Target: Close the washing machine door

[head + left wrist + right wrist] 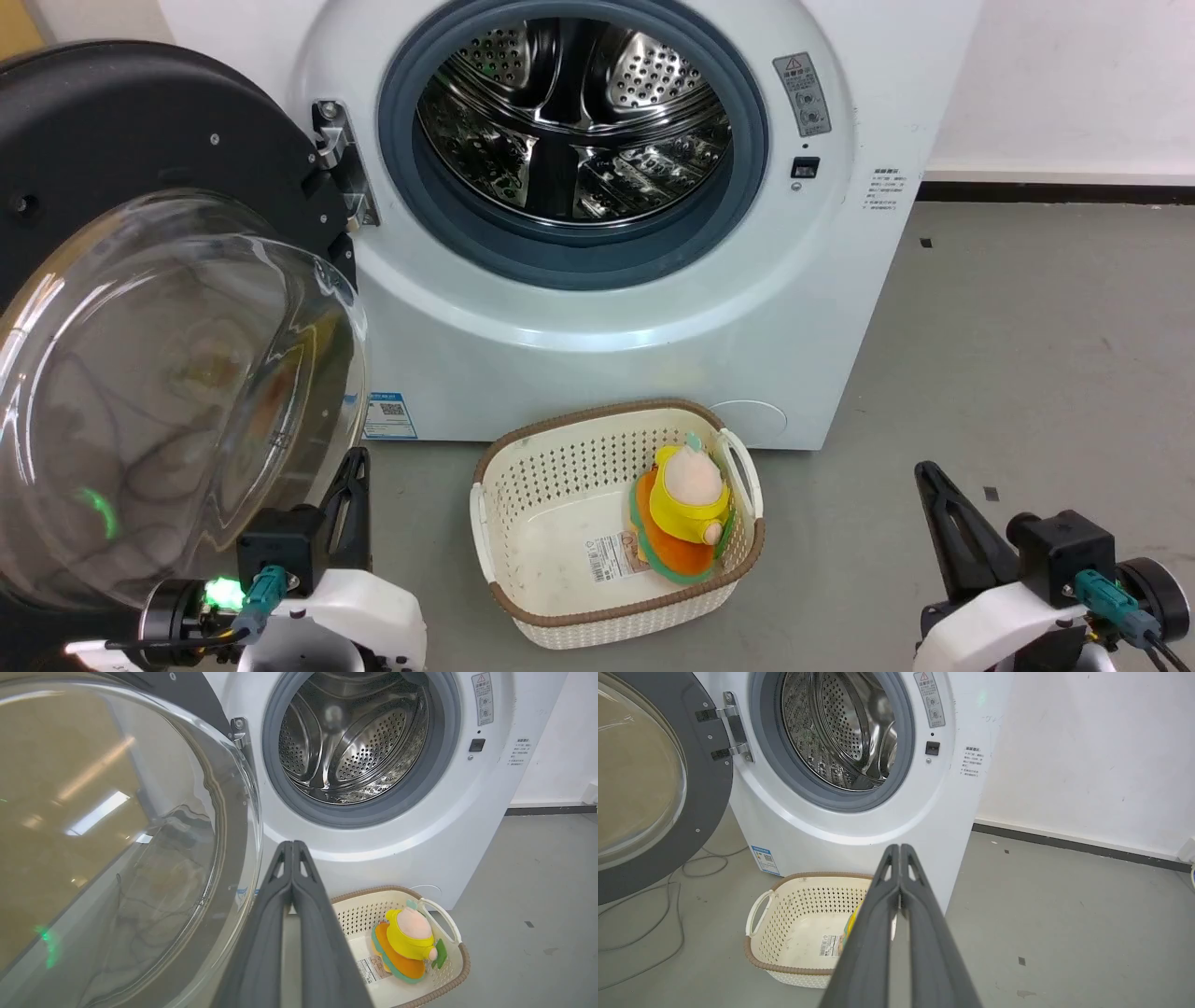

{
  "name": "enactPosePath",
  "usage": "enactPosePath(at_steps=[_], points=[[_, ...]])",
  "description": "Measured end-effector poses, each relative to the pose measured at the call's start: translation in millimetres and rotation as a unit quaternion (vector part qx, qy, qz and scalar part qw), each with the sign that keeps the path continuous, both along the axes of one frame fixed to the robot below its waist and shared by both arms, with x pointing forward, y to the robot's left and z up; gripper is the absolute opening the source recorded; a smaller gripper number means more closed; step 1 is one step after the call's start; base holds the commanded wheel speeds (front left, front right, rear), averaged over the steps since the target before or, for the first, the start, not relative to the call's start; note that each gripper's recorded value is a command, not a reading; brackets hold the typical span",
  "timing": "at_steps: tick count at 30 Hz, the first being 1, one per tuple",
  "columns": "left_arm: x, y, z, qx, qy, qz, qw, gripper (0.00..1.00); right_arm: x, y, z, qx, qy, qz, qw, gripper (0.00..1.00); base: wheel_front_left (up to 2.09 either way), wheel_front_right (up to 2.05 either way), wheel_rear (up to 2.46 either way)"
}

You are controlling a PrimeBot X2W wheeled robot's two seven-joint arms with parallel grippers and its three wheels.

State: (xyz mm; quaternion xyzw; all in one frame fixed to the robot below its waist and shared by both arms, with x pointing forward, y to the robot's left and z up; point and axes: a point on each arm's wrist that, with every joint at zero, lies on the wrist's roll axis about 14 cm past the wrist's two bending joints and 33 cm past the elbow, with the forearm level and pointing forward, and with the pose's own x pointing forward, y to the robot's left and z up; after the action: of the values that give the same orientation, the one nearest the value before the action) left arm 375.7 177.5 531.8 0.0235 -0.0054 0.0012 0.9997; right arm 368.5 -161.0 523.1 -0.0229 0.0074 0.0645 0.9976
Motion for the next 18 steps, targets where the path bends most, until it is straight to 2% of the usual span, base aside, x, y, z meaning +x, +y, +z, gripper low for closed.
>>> enactPosePath(at_steps=[18], points=[[0.0,0.0,0.0,0.000,0.000,0.000,1.000,0.00,0.0,-0.1,0.0,0.000,0.000,0.000,1.000,0.00,0.00,0.00,0.00]])
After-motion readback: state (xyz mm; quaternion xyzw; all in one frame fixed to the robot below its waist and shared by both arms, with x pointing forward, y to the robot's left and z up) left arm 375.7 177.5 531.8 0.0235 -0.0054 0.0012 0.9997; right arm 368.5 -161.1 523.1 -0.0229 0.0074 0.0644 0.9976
